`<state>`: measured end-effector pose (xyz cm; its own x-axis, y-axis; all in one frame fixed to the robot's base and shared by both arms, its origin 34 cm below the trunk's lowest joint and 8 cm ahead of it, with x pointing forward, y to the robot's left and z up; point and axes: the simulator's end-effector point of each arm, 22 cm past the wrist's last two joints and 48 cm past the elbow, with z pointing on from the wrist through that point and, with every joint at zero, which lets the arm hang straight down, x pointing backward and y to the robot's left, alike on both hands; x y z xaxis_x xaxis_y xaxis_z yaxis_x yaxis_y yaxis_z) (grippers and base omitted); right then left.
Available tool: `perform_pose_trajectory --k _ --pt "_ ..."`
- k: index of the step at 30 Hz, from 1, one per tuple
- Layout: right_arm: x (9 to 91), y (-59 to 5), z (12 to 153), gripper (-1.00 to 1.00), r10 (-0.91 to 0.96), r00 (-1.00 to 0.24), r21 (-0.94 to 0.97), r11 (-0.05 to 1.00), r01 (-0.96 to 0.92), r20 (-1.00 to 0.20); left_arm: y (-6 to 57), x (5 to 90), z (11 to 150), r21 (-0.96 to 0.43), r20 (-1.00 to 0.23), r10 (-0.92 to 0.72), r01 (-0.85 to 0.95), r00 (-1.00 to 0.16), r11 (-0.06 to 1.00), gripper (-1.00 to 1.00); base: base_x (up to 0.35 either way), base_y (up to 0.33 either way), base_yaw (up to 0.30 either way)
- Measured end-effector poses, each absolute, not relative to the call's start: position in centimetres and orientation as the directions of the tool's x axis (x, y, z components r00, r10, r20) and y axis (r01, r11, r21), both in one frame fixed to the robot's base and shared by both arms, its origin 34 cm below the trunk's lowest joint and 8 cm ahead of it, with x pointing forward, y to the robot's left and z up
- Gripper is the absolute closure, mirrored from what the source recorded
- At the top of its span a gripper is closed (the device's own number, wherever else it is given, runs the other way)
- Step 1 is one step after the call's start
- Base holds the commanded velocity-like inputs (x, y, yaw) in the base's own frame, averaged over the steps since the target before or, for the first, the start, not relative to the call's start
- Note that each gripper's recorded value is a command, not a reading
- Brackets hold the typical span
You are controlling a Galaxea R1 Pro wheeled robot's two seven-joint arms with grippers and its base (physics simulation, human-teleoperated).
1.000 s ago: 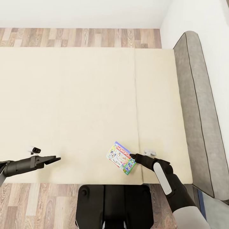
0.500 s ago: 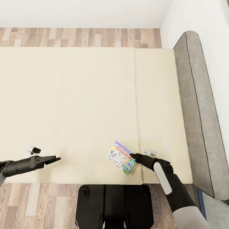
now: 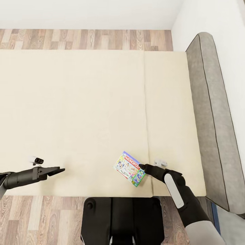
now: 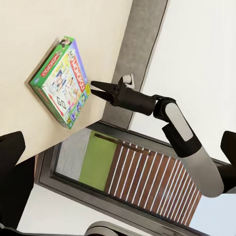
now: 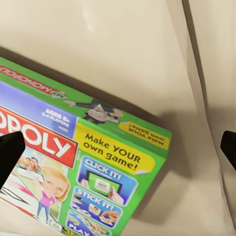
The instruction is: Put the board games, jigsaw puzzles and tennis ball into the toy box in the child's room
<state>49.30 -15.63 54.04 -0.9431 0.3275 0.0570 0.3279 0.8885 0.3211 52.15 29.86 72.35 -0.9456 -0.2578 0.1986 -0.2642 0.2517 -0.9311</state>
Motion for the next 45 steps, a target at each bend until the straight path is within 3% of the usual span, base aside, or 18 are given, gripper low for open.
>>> perform_pose_trajectory --k 45 --pt "48.42 -15.6 53.33 -1.0 0.327 -0.942 0.316 0.888 0.334 0.074 29.77 51.58 71.55 -0.926 0.217 -0.257 -0.281 -0.942 0.25 -1.0 0.0 0.011 0.0"
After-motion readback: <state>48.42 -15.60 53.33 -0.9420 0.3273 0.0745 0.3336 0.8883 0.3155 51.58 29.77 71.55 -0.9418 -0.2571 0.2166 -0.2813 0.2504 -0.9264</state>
